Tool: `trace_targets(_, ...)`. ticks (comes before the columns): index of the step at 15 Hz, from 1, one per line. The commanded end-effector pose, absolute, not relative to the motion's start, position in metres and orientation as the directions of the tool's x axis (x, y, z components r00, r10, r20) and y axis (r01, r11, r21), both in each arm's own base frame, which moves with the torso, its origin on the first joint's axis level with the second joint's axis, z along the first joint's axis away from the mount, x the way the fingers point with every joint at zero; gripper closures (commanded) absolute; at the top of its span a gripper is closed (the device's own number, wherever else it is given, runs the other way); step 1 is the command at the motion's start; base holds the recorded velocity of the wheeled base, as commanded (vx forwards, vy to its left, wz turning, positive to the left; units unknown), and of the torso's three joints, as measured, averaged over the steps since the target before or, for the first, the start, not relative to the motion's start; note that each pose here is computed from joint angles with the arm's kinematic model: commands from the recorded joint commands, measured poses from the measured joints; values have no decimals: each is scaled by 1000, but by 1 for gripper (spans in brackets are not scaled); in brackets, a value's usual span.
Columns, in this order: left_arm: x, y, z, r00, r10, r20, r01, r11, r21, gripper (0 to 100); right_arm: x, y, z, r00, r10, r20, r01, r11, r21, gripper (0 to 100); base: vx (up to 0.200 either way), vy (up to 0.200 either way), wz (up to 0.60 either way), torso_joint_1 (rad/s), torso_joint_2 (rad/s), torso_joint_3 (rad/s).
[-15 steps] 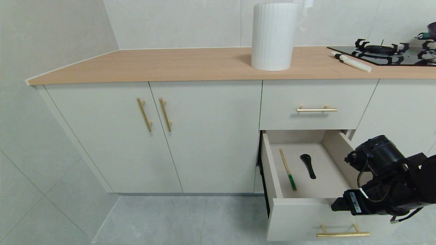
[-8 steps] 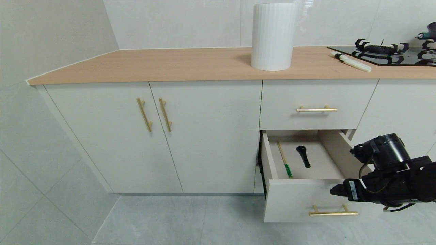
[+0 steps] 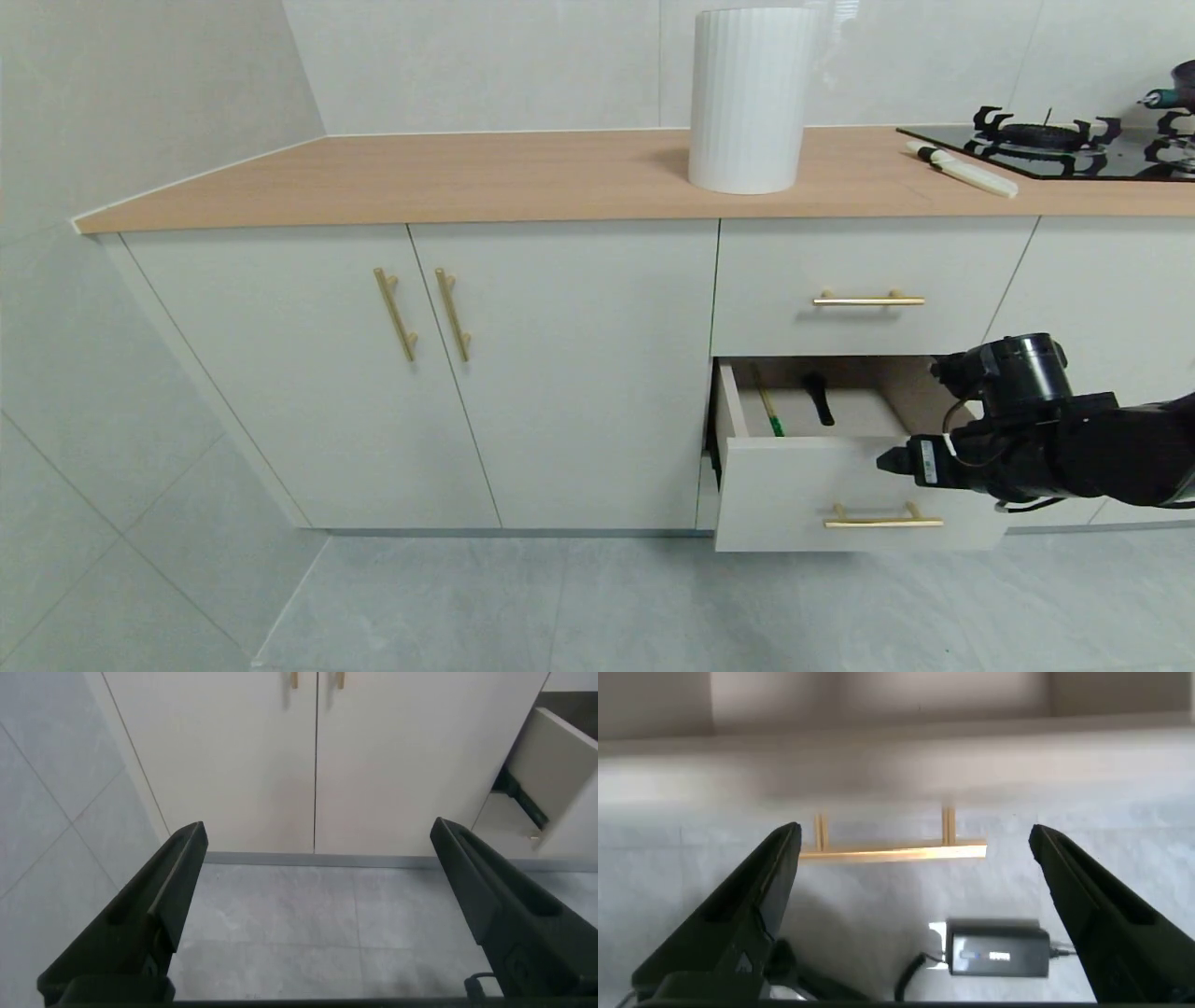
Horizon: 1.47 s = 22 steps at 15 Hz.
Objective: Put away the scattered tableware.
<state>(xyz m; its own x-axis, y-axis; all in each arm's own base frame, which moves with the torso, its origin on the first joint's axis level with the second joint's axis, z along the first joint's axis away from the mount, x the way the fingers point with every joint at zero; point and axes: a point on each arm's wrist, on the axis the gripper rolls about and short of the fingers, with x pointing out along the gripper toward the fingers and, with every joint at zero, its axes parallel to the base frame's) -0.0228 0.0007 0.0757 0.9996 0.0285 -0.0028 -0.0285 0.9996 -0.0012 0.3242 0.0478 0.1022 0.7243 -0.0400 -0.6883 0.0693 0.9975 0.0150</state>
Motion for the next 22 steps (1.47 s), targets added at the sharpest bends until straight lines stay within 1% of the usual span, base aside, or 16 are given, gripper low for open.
trace_targets(1, -23, 1, 76, 1000, 29, -3, -29, 1000, -1, 0, 342, 50, 92, 715, -42, -698, 69, 998, 10, 0, 0, 0, 0, 0, 0, 0)
trace_targets(8, -23, 1, 76, 1000, 29, -3, -29, 1000, -1, 0, 401, 37, 85, 762, -69, -644, 113, 993, 28, 0, 0, 0, 0, 0, 0, 0)
trace_targets(11, -23, 1, 76, 1000, 29, -3, -29, 1000, -1, 0, 417, 33, 81, 778, -80, -623, 130, 991, 35, 0, 0, 0, 0, 0, 0, 0)
trace_targets(13, -23, 1, 76, 1000, 29, -3, -29, 1000, -1, 0, 424, 33, 77, 799, -83, -595, 132, 990, 39, 0, 0, 0, 0, 0, 0, 0)
trace_targets(14, -23, 1, 76, 1000, 29, -3, -29, 1000, -1, 0, 430, 33, 75, 835, -81, -544, 131, 990, 53, 0, 0, 0, 0, 0, 0, 0)
trace_targets(16, -23, 1, 76, 1000, 29, -3, -29, 1000, -1, 0, 438, 32, 67, 860, -86, -503, 136, 989, 63, 0, 0, 0, 0, 0, 0, 0)
trace_targets(22, -23, 1, 76, 1000, 29, -3, -29, 1000, -1, 0, 445, 34, 61, 886, -95, -454, 143, 987, 72, 0, 0, 0, 0, 0, 0, 0)
